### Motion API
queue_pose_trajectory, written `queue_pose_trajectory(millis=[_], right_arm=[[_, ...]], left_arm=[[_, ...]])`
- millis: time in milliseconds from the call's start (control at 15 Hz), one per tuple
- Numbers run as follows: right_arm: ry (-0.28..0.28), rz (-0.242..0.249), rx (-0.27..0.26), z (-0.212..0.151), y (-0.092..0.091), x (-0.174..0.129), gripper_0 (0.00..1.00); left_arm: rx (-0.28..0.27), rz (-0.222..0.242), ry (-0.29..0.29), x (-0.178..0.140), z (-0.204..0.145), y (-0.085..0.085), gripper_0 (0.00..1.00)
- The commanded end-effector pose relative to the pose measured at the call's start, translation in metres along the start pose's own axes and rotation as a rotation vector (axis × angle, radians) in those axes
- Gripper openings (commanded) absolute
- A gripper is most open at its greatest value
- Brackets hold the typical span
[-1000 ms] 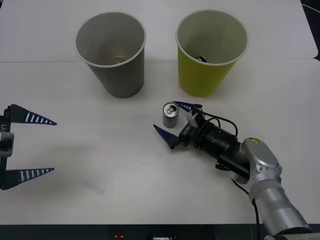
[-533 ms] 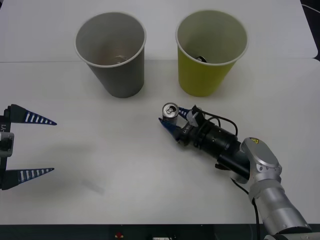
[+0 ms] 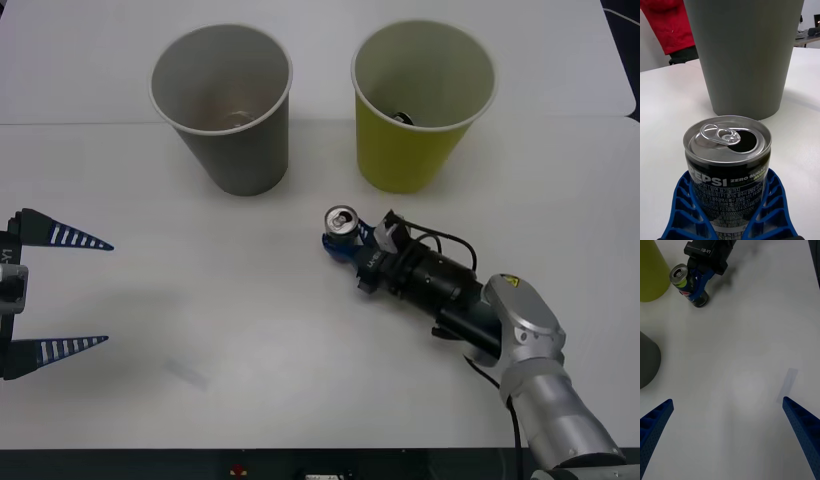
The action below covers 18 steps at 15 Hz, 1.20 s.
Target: Put the can into the green bin and the plastic bottle into the gray bin
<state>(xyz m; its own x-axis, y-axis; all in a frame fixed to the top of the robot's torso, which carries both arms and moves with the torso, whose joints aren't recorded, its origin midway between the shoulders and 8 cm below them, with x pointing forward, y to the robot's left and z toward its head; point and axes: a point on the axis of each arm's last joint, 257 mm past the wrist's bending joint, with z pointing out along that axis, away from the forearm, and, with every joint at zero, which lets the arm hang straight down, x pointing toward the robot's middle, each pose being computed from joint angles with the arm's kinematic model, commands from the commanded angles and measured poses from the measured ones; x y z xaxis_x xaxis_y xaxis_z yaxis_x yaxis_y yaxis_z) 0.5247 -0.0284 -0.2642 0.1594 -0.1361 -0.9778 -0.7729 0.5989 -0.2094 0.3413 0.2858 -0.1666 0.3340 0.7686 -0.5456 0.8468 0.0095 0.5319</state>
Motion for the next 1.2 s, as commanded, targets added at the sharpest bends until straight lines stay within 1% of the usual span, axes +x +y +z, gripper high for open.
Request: queue_pose_trajectory(millis=[67,200,333,533,600,867,933,1000,1067,1133,1200], right_arm=[[0.012,0.016,-0.034,-0.011,-0.004,-0.013,0.00],[0.034,0.010,-0.034,-0.025,-0.007,-0.021,0.00],[0.073,0.002,-0.047,-0.042,-0.007,-0.034,0.00],[0.145,-0.011,-0.042,-0.070,-0.010,-0.047,0.00],[0.164,-0.023,-0.037,-0.077,-0.012,-0.050,0.00],[0.250,-0.028,0.003,-0.113,-0.019,-0.057,0.00],[0.277,-0.034,0.006,-0.124,-0.020,-0.060,0.00],[0.310,-0.051,0.013,-0.138,-0.023,-0.065,0.00],[0.332,-0.055,0.014,-0.150,-0.024,-0.070,0.00],[0.347,-0.053,0.014,-0.159,-0.025,-0.076,0.00],[0.360,-0.034,0.012,-0.170,-0.022,-0.081,0.00]], left_arm=[[0.000,0.000,0.000,0.000,0.000,0.000,1.00],[0.000,0.000,0.000,0.000,0.000,0.000,1.00],[0.000,0.000,0.000,0.000,0.000,0.000,1.00],[0.000,0.000,0.000,0.000,0.000,0.000,1.00],[0.000,0.000,0.000,0.000,0.000,0.000,1.00],[0.000,0.000,0.000,0.000,0.000,0.000,1.00],[0.000,0.000,0.000,0.000,0.000,0.000,1.00],[0.000,0.000,0.000,0.000,0.000,0.000,1.00],[0.000,0.000,0.000,0.000,0.000,0.000,1.00],[0.000,0.000,0.000,0.000,0.000,0.000,1.00],[0.000,0.000,0.000,0.000,0.000,0.000,1.00]])
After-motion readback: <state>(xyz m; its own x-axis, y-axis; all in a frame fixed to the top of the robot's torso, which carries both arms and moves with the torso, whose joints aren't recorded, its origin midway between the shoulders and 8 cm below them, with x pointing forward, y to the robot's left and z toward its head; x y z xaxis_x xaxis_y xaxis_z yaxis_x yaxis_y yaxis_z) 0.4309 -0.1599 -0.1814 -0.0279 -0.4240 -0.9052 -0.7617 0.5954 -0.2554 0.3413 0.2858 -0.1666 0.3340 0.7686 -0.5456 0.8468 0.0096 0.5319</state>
